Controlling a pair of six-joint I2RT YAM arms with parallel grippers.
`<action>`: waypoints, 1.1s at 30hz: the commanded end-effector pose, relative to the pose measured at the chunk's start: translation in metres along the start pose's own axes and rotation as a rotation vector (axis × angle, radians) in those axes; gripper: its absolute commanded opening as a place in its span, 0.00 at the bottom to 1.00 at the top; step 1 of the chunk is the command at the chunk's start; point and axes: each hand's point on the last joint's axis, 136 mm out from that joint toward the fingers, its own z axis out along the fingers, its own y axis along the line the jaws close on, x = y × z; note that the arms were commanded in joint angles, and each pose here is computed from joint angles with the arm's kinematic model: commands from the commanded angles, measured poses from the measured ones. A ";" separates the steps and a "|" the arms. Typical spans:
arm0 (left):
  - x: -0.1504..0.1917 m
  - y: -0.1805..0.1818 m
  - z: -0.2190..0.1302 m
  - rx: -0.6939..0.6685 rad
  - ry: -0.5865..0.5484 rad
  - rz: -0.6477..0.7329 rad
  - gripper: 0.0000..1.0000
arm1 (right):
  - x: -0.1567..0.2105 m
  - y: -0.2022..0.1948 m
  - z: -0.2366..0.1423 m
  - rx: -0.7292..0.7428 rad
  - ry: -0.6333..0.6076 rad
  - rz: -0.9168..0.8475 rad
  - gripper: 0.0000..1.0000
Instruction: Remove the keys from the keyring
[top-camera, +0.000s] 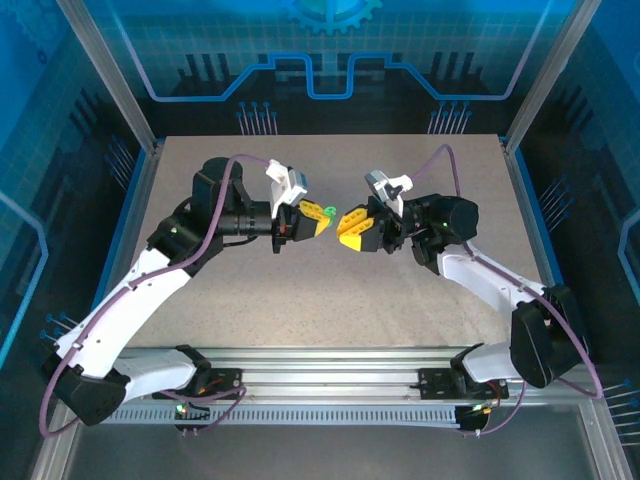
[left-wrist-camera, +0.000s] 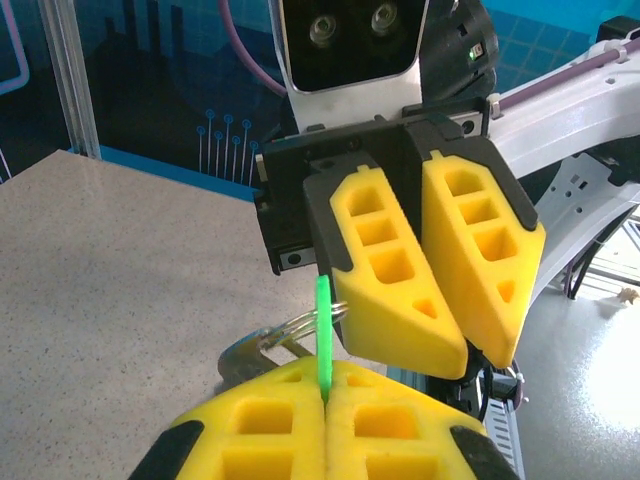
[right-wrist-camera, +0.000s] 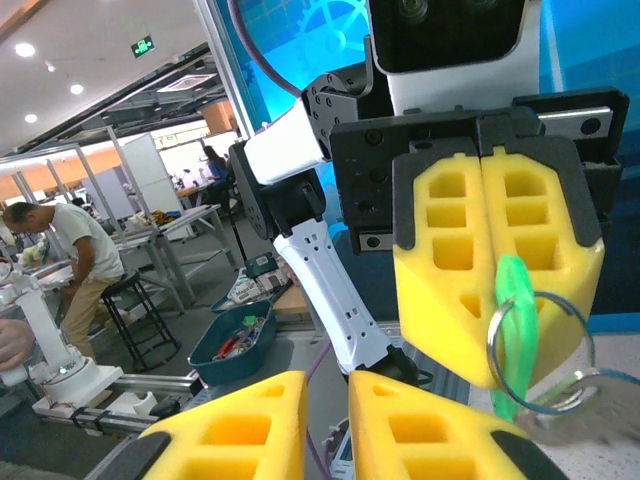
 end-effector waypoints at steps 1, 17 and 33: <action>-0.005 -0.004 -0.004 0.011 -0.030 0.025 0.00 | -0.013 0.005 -0.005 0.009 -0.011 -0.060 0.24; -0.023 -0.029 -0.007 0.155 -0.074 0.030 0.00 | -0.016 -0.013 -0.018 0.073 -0.052 -0.095 0.66; -0.023 -0.024 -0.006 0.131 -0.086 0.036 0.00 | -0.019 -0.012 0.001 0.016 -0.043 -0.077 0.46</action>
